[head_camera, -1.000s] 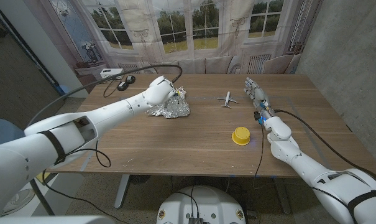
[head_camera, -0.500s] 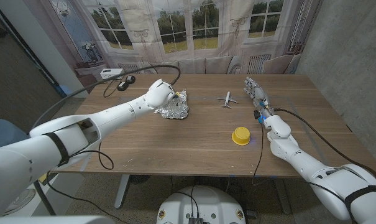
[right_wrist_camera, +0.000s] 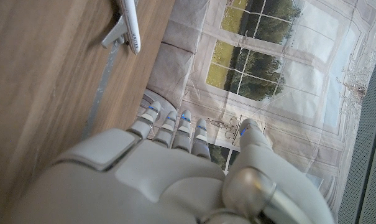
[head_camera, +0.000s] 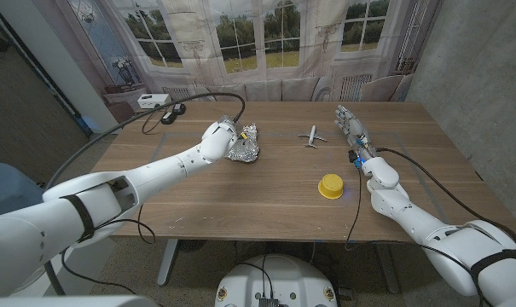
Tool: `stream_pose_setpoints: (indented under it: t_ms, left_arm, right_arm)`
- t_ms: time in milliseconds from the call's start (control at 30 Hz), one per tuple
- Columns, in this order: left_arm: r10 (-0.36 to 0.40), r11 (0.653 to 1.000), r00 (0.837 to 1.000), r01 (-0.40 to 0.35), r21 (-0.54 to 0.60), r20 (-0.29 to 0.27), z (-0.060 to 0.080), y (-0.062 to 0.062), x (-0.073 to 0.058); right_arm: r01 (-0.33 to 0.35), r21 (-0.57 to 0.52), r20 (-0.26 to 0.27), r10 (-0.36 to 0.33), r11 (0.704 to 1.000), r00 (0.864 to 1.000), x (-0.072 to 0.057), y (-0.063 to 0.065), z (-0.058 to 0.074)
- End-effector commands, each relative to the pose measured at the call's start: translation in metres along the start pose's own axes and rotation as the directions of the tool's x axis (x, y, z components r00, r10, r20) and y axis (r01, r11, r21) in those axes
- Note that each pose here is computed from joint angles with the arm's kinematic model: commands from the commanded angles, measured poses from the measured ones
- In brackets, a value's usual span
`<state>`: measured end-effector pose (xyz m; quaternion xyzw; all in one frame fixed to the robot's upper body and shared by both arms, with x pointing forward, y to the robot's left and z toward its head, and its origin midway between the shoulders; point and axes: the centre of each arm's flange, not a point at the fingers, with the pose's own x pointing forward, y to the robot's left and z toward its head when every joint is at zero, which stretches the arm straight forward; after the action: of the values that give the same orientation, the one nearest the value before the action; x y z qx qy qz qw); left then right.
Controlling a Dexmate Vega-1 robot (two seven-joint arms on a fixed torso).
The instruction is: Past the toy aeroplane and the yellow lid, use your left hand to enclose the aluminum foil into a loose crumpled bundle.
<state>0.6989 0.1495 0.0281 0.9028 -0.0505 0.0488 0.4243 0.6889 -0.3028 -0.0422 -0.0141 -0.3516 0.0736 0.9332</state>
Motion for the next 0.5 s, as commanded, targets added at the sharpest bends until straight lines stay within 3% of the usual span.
stream_pose_setpoints:
  t_ms: [33, 500]
  left_arm:
    - [0.000, 0.993, 1.000, 0.001, -0.119, 0.007, 0.0032, -0.0053, 0.0001]
    - [0.023, 0.975, 1.000, -0.027, -0.220, -0.019, 0.0027, -0.0113, 0.0033]
  right_arm:
    - [0.004, -0.001, 0.006, -0.004, 1.000, 1.000, -0.0026, -0.0018, 0.0007]
    - [0.000, 0.001, -0.001, 0.000, 1.000, 1.000, 0.0001, 0.0003, 0.0002]
